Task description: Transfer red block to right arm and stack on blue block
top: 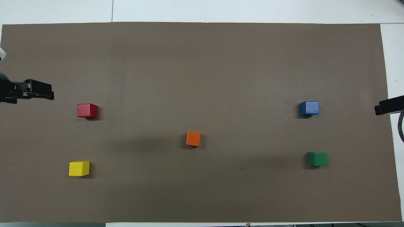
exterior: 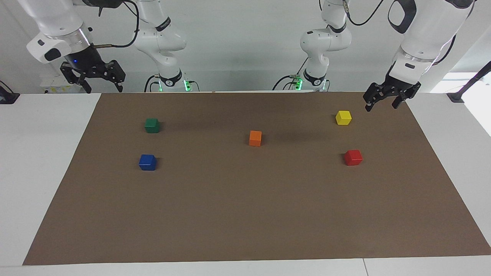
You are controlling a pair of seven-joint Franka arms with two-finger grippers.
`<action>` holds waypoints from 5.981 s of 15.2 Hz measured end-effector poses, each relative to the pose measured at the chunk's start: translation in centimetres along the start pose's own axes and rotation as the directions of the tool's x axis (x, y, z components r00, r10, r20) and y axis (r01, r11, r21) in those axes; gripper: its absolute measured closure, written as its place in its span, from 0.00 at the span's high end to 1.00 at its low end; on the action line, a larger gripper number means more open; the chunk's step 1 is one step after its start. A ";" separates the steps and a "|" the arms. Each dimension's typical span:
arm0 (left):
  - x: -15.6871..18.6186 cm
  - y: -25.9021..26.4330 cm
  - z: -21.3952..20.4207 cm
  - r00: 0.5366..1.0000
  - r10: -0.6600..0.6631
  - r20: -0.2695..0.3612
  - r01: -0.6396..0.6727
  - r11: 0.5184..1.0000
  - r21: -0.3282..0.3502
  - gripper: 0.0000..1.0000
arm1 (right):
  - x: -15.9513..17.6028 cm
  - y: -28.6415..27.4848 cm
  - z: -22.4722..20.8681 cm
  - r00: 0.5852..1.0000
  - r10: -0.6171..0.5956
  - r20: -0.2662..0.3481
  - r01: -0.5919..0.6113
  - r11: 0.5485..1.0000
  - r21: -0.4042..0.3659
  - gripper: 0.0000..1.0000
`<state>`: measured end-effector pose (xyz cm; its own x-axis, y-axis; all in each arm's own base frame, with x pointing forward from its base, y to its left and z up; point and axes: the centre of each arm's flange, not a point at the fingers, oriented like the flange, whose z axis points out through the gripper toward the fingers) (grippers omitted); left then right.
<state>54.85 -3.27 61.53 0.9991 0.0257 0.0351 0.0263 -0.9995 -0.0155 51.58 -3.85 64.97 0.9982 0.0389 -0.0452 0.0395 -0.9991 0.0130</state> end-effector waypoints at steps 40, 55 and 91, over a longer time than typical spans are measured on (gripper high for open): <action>4.3 0.1 17.2 0.895 -0.394 0.210 0.427 0.892 -0.147 0.55 | 0.2 -8.2 21.1 0.993 0.030 -0.115 0.115 0.002 0.993 1.00; -6.2 26.9 -0.5 -0.004 -0.738 0.674 0.996 0.055 0.067 0.55 | -1.0 -20.6 30.2 0.986 -0.076 -0.151 0.073 -0.616 0.784 1.00; -15.6 29.0 4.0 -0.092 -0.745 0.661 0.992 -0.130 -0.009 1.00 | -2.4 -31.5 36.4 0.986 -0.048 -0.160 0.069 -0.754 0.653 0.57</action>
<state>40.20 -32.57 56.53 -0.0882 0.7527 -0.6525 0.9868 0.1551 0.0456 46.30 27.02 28.34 0.9895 0.0887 0.1145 0.0101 0.7465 -0.6653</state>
